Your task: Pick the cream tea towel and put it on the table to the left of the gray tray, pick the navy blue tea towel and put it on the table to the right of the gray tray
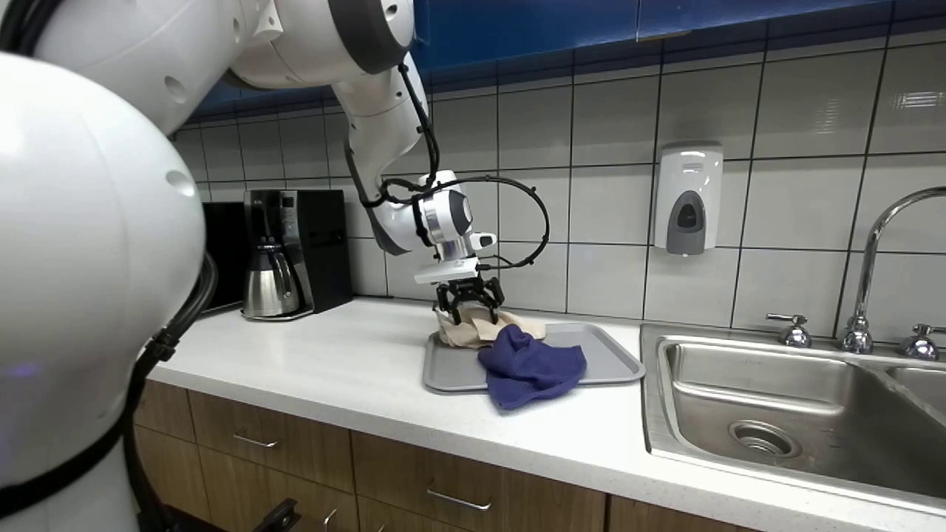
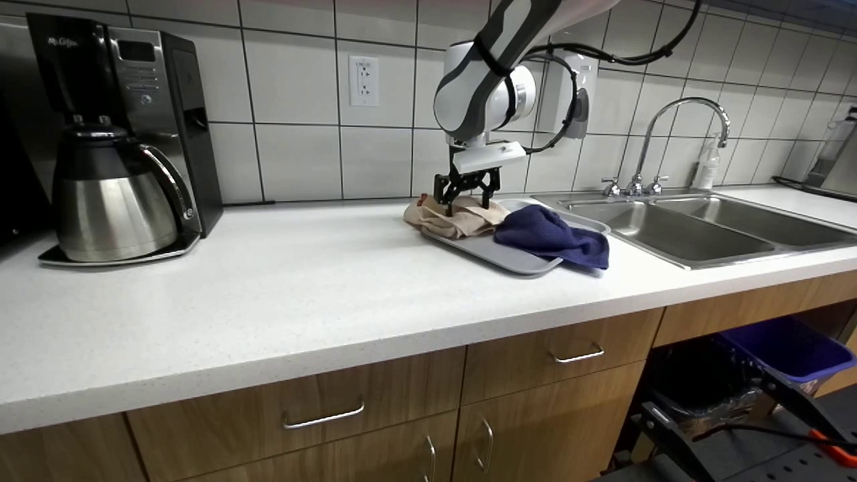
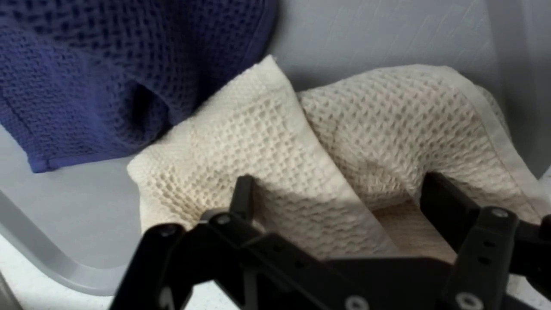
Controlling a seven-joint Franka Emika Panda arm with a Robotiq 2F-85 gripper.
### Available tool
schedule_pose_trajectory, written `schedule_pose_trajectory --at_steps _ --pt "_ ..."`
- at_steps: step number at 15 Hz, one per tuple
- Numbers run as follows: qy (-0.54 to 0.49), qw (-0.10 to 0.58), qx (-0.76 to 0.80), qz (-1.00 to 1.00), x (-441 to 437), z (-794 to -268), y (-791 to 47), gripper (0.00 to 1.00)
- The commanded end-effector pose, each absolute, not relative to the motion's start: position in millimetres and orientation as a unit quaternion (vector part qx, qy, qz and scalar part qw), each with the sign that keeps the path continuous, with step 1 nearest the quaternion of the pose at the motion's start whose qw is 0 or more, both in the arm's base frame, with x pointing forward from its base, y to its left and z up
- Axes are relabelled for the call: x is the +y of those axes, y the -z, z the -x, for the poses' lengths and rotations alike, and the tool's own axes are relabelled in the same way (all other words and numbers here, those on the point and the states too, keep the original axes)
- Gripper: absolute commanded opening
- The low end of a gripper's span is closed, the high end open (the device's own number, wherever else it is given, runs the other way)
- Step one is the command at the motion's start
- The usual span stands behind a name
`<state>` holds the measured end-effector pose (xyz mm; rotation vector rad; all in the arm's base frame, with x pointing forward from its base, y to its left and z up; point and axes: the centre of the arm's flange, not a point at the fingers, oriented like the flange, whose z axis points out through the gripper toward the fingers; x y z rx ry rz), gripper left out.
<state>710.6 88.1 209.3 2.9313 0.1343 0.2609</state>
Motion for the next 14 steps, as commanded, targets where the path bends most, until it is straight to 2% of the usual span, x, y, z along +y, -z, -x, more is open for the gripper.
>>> schedule_pose_trajectory --at_steps 1,11,12,13,14 --pt "-0.076 0.104 0.048 -0.990 76.0 -731.9 -206.3 1.00" --pt "-0.057 0.095 0.049 -0.993 57.8 -748.3 -183.9 0.99" --pt "-0.056 0.092 0.051 -0.993 57.8 -749.5 -182.4 0.75" --pt "-0.055 0.089 0.053 -0.993 58.0 -751.0 -181.6 0.75" --pt "-0.054 0.087 0.055 -0.993 58.3 -751.8 -180.8 0.68"
